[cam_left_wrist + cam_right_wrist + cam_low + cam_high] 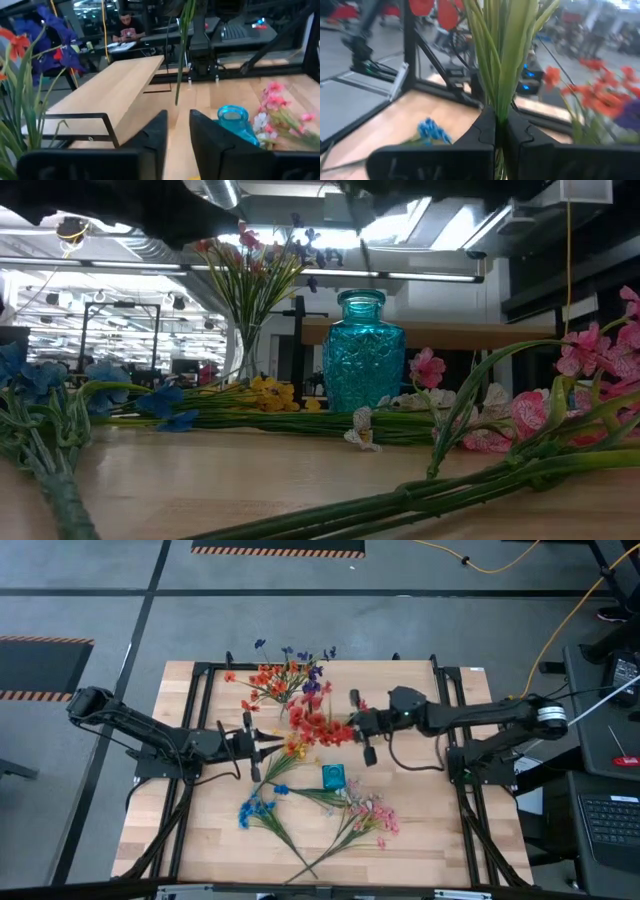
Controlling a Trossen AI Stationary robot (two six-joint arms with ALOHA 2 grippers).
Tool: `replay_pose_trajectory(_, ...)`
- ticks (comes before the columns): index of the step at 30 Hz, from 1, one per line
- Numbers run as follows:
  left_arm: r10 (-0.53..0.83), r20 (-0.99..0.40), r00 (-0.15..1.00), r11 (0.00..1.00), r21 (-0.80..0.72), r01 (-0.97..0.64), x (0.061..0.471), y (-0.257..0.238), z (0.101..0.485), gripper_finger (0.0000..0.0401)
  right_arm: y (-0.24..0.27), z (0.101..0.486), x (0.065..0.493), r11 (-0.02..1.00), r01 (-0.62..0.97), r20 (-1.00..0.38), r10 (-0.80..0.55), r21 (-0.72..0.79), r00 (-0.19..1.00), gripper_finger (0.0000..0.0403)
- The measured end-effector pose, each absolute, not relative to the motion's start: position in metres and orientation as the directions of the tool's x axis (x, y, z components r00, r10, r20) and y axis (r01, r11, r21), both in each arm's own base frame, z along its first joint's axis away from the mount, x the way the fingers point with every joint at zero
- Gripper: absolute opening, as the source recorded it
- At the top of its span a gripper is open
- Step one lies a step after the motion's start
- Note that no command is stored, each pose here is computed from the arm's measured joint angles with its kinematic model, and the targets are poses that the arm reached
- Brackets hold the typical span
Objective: Pick and place flowers into a vace then onto a shelf
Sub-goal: Put the red flowers into the transparent vase
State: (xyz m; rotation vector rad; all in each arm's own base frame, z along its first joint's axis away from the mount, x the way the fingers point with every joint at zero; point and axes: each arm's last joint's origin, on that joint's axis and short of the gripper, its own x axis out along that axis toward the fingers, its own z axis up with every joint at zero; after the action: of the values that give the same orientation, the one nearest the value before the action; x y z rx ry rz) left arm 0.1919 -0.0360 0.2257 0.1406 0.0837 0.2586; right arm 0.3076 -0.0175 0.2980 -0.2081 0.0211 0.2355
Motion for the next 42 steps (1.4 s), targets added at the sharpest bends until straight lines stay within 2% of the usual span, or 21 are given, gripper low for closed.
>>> replay_pose_trajectory(8,0.279,-0.054,0.959,0.947,0.179,-0.266,0.192,-0.035,0.227,0.0165,-0.017,0.282,0.333,0.923,-0.286,0.1,0.32,-0.258,0.942,0.0006)
replay_pose_trajectory(14,0.261,0.063,0.963,0.958,0.105,-0.267,0.192,-0.036,0.239,0.0202,-0.018,0.268,0.347,0.918,-0.279,0.156,0.331,-0.282,0.931,0.0006)
replay_pose_trajectory(21,0.15,0.095,0.984,0.987,0.051,-0.155,0.198,-0.038,0.239,0.0201,-0.018,0.257,0.355,0.917,-0.262,0.215,0.332,-0.3,0.918,0.0006)
replay_pose_trajectory(26,0.169,0.065,0.983,0.983,0.063,-0.173,0.213,-0.035,0.237,0.0201,-0.018,0.254,0.357,0.92,-0.263,0.223,0.333,-0.291,0.916,0.0006)
replay_pose_trajectory(32,0.111,0.064,0.992,0.983,0.14,-0.119,0.239,-0.034,0.248,0.0202,-0.018,0.254,0.357,0.927,-0.275,0.223,0.333,-0.255,0.916,0.0006)
replay_pose_trajectory(42,0.091,0.045,0.995,0.987,0.131,-0.096,0.273,-0.027,0.254,0.0201,-0.017,0.253,0.357,0.912,-0.316,0.216,0.375,-0.263,0.902,0.0006)
